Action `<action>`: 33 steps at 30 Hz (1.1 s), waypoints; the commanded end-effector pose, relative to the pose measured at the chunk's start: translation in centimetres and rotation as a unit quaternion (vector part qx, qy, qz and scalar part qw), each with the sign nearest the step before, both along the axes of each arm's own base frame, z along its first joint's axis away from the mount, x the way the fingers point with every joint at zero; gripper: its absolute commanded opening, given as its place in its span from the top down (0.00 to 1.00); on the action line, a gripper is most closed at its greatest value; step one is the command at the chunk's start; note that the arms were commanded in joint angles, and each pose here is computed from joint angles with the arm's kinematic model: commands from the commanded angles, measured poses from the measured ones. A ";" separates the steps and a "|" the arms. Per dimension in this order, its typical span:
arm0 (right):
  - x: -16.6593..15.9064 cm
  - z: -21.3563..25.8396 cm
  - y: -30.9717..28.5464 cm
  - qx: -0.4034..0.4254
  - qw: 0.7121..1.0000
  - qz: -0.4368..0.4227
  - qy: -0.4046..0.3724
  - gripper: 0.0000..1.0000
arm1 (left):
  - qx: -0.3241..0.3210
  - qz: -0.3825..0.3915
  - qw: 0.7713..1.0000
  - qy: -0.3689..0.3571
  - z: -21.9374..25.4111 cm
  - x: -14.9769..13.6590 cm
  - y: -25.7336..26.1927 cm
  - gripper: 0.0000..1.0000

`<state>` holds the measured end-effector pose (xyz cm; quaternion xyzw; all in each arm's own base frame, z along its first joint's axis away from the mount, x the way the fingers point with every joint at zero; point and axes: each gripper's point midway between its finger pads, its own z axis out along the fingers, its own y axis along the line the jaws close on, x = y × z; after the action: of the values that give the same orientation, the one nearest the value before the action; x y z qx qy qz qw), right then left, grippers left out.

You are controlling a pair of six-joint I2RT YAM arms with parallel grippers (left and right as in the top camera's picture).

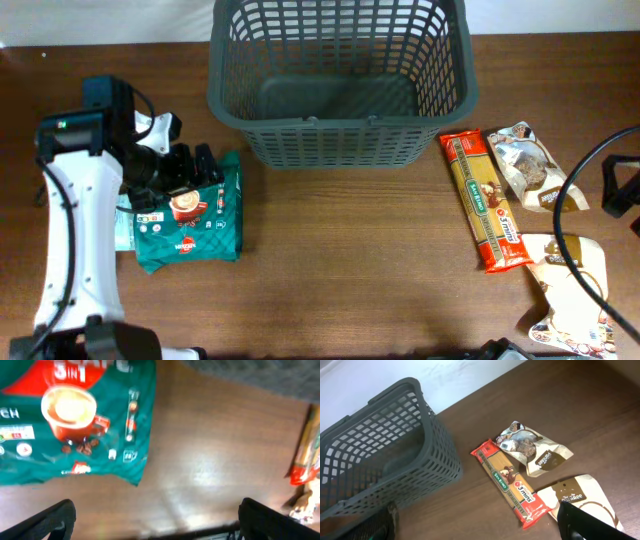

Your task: Pack container

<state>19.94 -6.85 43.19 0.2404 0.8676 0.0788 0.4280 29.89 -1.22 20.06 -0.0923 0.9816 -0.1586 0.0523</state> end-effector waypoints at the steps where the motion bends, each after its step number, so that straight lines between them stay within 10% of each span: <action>1: 0.2 0.1 0.0 0.006 1.000 0.002 -0.003 0.01 | 0.059 -0.020 0.998 0.026 -0.8 -1.1 1.9 0.00; 13: -0.1 -0.2 0.3 -0.005 1.000 0.016 0.006 0.01 | 0.173 -0.026 0.983 0.056 -2.9 -1.9 5.8 0.01; 33: 1.6 -1.5 -1.2 0.020 0.999 0.016 0.033 0.01 | 0.187 -0.041 0.982 -0.013 -4.1 1.5 6.1 0.00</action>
<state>21.29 -8.01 41.71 0.2405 0.8820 0.0886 0.3954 31.51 4.96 16.16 -0.0256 0.9964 0.0221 0.0780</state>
